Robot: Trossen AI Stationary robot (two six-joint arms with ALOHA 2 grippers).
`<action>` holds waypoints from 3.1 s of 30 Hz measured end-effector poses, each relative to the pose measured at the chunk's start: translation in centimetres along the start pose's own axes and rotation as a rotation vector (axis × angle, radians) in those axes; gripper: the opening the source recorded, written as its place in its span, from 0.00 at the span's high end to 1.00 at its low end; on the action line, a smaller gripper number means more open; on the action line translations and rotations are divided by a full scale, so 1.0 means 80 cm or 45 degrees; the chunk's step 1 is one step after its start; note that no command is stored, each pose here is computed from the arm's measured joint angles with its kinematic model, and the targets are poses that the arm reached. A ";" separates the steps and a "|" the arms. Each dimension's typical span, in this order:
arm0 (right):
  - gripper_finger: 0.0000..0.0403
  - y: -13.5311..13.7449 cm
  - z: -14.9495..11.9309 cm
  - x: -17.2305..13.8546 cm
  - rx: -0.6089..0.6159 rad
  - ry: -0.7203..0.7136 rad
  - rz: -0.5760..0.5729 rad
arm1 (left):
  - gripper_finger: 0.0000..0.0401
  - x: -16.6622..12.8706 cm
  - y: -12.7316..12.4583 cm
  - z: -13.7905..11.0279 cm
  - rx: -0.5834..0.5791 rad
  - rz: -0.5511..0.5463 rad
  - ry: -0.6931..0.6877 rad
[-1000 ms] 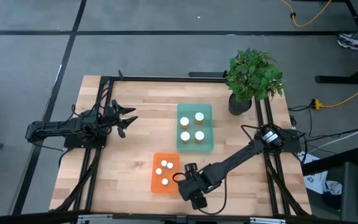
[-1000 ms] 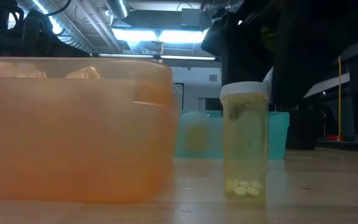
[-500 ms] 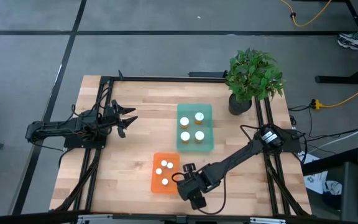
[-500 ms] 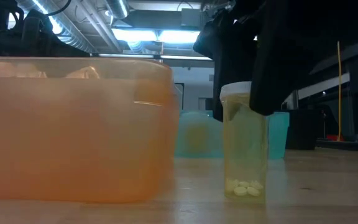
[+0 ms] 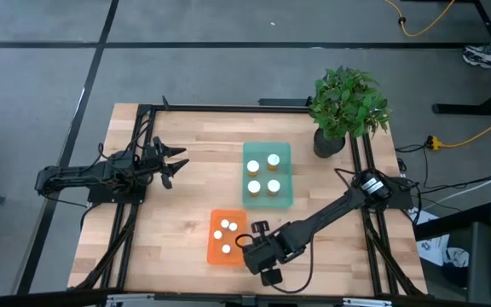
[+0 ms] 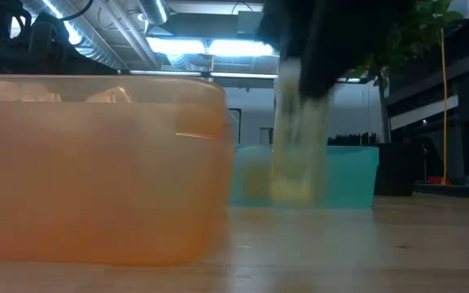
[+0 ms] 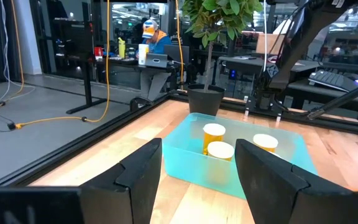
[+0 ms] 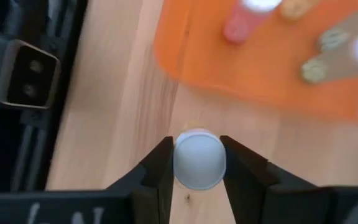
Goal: Pick and place medicine bottles into bin by pill shape (circle, oval)
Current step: Put the small yellow pill bottle into the orange bin
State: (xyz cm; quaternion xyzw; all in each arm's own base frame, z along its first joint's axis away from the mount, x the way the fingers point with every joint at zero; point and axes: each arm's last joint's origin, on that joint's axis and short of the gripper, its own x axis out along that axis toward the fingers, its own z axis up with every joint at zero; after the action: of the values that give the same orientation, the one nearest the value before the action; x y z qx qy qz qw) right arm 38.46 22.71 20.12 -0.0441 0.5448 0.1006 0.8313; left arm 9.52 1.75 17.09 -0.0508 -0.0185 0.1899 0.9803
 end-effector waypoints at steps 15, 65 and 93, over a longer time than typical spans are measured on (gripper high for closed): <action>0.71 -0.029 0.047 -0.084 -0.070 -0.082 -0.099 | 0.51 0.000 0.000 0.000 0.000 0.000 0.000; 0.71 -0.077 0.057 -0.042 -0.176 -0.141 0.002 | 0.51 0.000 0.000 0.000 0.000 0.000 0.000; 0.71 -0.074 0.053 0.030 -0.252 -0.067 0.042 | 0.51 0.000 0.000 0.000 0.000 0.000 0.000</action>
State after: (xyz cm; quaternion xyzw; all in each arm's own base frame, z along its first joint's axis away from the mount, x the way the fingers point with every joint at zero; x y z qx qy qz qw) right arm 44.47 17.99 19.38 -0.1145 0.5107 0.1686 0.8352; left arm 9.52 1.75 17.09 -0.0508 -0.0186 0.1898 0.9803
